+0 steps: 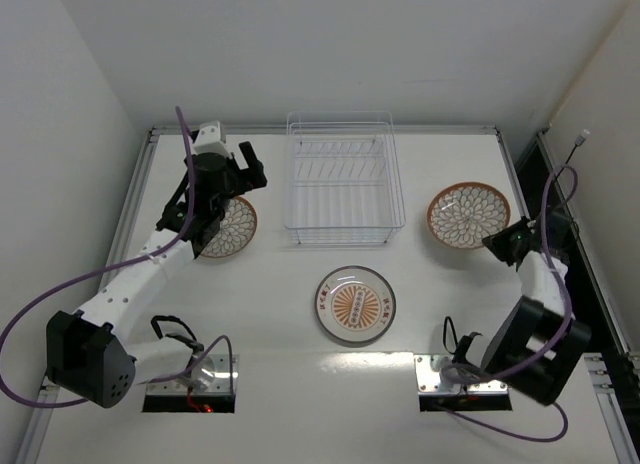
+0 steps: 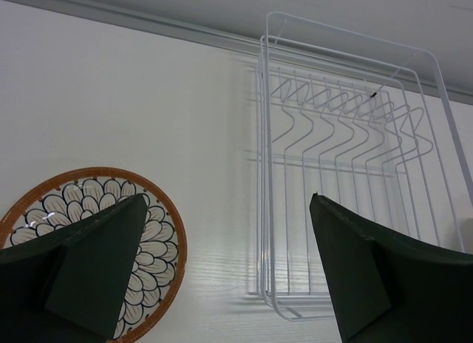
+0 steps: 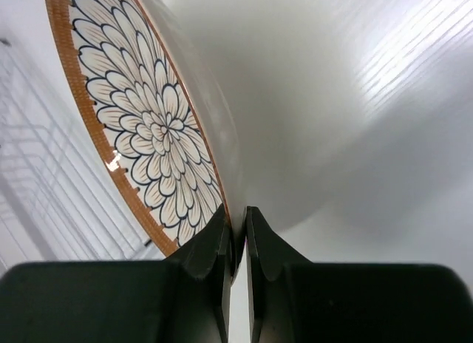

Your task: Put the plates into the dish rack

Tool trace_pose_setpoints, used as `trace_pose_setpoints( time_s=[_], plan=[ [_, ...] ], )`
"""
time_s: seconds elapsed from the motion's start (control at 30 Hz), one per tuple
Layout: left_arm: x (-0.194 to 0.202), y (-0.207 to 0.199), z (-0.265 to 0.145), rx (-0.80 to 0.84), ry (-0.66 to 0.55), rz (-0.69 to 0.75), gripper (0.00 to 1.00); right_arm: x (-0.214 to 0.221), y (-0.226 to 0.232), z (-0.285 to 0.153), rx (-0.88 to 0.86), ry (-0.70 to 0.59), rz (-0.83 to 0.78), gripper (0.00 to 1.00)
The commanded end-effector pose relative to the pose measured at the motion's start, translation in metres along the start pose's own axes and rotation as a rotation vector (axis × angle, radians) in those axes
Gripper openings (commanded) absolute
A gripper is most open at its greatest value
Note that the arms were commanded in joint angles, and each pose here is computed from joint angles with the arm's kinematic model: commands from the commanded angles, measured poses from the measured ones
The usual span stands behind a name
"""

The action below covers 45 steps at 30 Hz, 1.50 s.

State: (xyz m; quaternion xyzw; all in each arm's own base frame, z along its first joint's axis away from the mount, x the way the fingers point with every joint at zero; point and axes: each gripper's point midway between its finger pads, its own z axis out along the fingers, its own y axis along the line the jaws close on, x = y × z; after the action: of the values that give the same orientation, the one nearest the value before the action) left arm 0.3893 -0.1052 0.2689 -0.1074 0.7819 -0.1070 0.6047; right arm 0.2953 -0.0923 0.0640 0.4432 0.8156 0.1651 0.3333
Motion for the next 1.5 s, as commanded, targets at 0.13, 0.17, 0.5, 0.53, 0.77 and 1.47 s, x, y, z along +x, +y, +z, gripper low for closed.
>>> trace_pose_setpoints(
  time_s=[0.13,0.17,0.5,0.53,0.77,1.47],
  plan=[
    [-0.021,-0.007,-0.007,0.021,-0.068,-0.014,0.92,-0.096,0.111,-0.105,-0.192,-0.454,-0.080,0.00],
    [-0.021,-0.007,-0.007,0.021,-0.068,-0.014,0.92,-0.100,0.119,-0.110,-0.197,-0.468,-0.089,0.00],
    [-0.021,-0.007,-0.007,0.021,-0.068,-0.014,0.93,-0.088,0.258,-0.109,-0.225,-0.503,-0.313,0.00],
    [-0.021,-0.007,-0.007,0.021,-0.068,-0.014,0.93,-0.073,0.274,-0.106,-0.239,-0.488,-0.356,0.00],
    [-0.014,-0.005,-0.004,0.015,-0.052,-0.009,0.93,-0.053,0.330,-0.078,-0.088,-0.567,-0.499,0.00],
    [-0.014,-0.005,-0.004,0.015,-0.052,-0.009,0.93,-0.044,0.374,-0.018,0.281,-0.740,-0.699,0.00]
  ],
)
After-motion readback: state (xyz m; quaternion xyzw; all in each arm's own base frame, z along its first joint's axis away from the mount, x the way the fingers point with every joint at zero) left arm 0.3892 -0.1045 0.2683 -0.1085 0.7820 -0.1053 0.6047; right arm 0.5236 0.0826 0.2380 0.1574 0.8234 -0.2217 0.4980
